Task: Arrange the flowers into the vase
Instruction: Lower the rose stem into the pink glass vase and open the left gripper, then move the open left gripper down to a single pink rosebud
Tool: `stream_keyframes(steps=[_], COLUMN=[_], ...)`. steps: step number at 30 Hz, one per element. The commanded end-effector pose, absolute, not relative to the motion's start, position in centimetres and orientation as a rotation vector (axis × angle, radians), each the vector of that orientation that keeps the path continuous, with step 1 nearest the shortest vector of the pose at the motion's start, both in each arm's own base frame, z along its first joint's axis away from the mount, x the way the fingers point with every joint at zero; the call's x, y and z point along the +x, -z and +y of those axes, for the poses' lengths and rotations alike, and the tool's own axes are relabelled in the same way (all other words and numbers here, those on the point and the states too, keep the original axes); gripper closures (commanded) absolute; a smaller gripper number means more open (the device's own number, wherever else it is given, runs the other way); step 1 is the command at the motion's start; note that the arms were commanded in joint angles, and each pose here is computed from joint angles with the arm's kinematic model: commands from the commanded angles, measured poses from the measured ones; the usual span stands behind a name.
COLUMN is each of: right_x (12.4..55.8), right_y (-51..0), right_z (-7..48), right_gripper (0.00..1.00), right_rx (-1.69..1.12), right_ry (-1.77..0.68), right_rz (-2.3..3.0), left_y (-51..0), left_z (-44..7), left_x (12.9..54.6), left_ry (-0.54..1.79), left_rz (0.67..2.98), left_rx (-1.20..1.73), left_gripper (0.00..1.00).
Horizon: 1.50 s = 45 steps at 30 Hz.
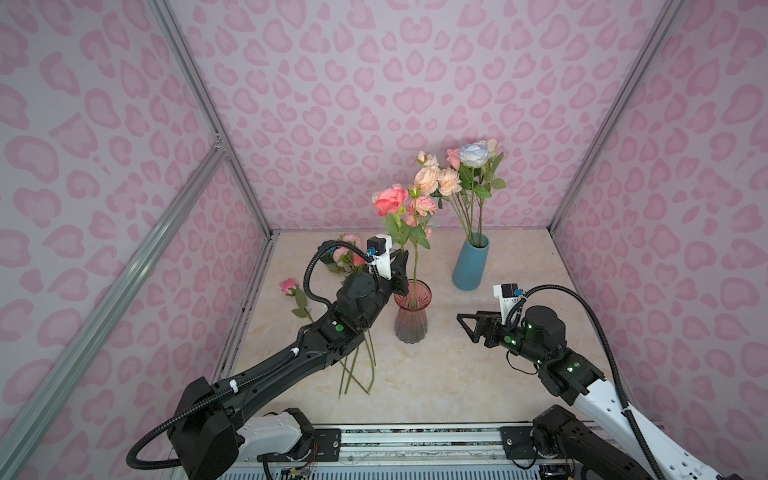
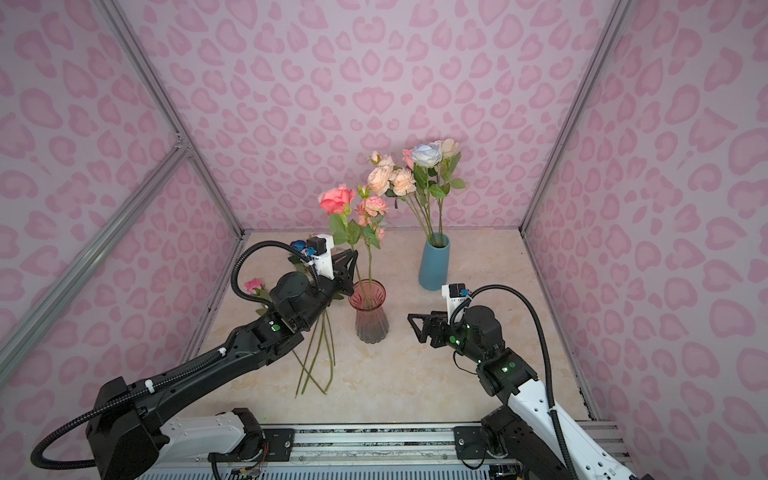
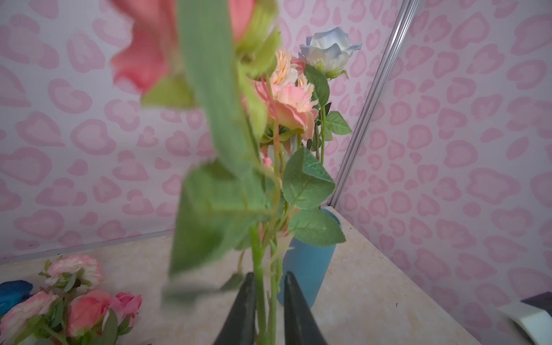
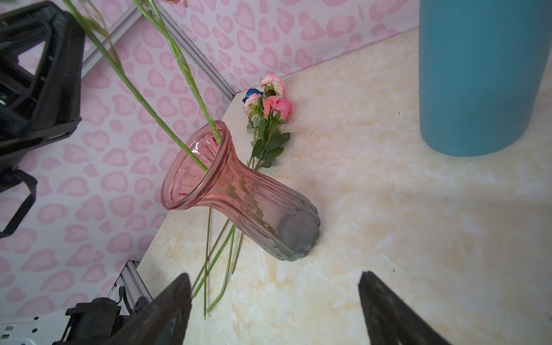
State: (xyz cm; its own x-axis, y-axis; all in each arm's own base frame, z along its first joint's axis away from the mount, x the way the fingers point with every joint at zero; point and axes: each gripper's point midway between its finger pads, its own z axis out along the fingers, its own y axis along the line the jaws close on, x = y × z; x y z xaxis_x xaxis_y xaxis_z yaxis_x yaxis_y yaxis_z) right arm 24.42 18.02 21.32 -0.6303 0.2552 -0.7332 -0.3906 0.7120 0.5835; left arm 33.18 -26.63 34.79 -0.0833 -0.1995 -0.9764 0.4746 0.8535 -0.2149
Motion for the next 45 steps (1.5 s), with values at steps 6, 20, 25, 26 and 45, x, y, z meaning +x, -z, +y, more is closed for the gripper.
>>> stream_keyframes(steps=[6, 20, 25, 26, 45], right_x=[24.7, 25.0, 25.6, 25.7, 26.3], right_y=[-21.9, -23.1, -23.0, -23.0, -20.4], right_z=[18.4, 17.9, 17.4, 17.5, 17.9], right_gripper=[0.12, 0.13, 0.15, 0.15, 0.24], right_rx=[-0.097, -0.108, -0.079, -0.077, -0.066], right_ry=[-0.963, -0.899, -0.863, -0.864, -0.844], right_rz=[2.021, 2.006, 1.997, 1.998, 2.076], left_y=[-35.0, -38.7, -35.5, -34.1, -6.7], left_z=[-25.1, -20.2, -12.5, -10.8, 1.9], left_x=[32.8, 28.4, 27.4, 27.5, 32.0], left_ry=[0.525, 0.489, 0.296, 0.245, 0.014], left_rz=[1.574, 1.554, 1.601, 1.641, 2.469], left_rx=[0.187, 0.167, -0.108, -0.183, -1.092], left_gripper=[0.65, 0.52, 0.45, 0.45, 0.50])
